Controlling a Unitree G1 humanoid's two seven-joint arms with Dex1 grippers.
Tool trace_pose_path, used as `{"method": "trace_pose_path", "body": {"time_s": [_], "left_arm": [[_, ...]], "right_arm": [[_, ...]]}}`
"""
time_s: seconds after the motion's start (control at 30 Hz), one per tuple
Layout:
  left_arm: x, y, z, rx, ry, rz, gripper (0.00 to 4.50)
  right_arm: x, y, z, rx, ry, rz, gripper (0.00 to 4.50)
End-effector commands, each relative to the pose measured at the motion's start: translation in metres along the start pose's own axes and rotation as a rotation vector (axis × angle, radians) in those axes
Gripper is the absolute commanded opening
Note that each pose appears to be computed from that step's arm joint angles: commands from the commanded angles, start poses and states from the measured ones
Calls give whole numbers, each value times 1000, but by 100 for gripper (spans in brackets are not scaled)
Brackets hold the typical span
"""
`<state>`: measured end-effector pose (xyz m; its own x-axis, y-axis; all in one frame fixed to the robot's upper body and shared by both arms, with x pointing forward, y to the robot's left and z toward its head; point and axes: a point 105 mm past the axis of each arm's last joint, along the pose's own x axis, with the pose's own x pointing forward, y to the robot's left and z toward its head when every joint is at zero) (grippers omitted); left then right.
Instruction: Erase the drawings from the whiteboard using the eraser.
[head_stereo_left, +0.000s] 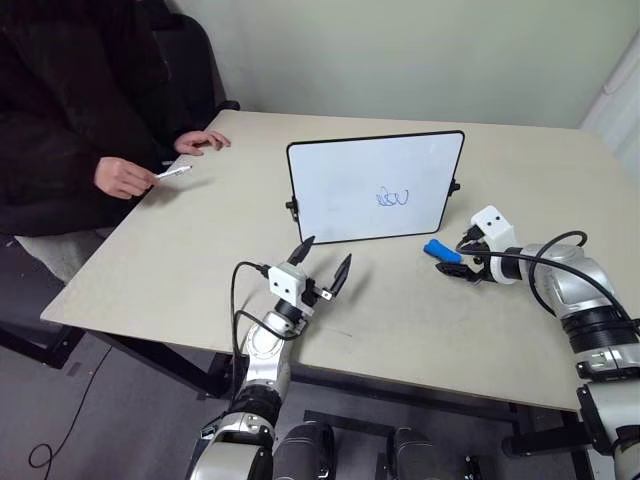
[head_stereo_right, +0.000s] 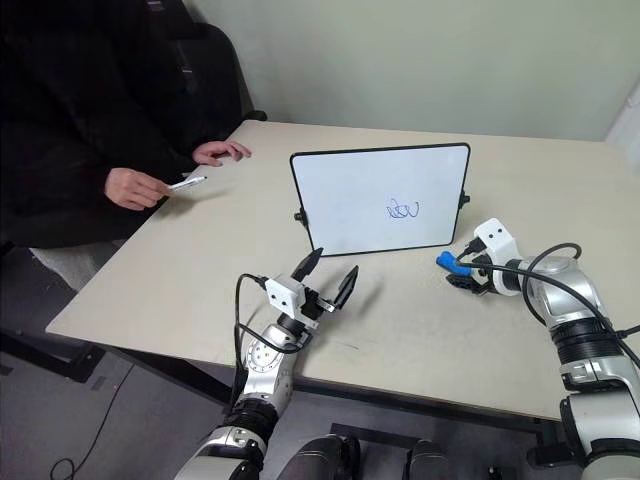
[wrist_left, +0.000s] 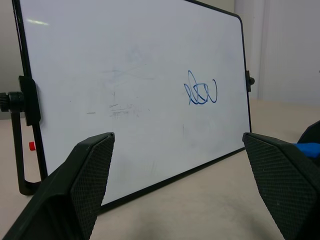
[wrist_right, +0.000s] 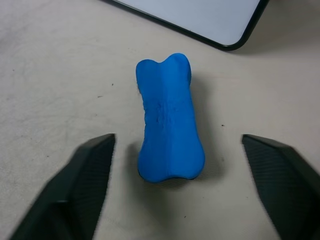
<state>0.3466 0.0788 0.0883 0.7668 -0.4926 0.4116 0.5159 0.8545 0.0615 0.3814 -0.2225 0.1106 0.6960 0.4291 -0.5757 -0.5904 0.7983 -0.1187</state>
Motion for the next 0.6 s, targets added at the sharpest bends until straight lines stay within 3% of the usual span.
{"method": "trace_pose_path", "body": {"time_s": [0.03, 0.27, 0.37, 0.5, 0.57, 0.6], "left_arm": [[-12, -5, -17, -44, 63, 17, 450], [-13, -5, -16, -45, 63, 25, 450], [-13, -4, -16, -45, 63, 26, 450], [-13, -5, -15, -44, 63, 23, 450], [-12, -5, -15, -45, 63, 22, 450], [-12, -5, -15, -46, 64, 21, 450]], "right_arm": [[-1, 2, 14, -40, -31, 8, 295], [1, 3, 9, -44, -8, 6, 295], [1, 4, 9, -51, -7, 11, 234], [-1, 6, 12, -58, -15, 7, 98], [-2, 8, 13, -66, -23, 4, 57], [-3, 10, 15, -64, -31, 3, 57]]}}
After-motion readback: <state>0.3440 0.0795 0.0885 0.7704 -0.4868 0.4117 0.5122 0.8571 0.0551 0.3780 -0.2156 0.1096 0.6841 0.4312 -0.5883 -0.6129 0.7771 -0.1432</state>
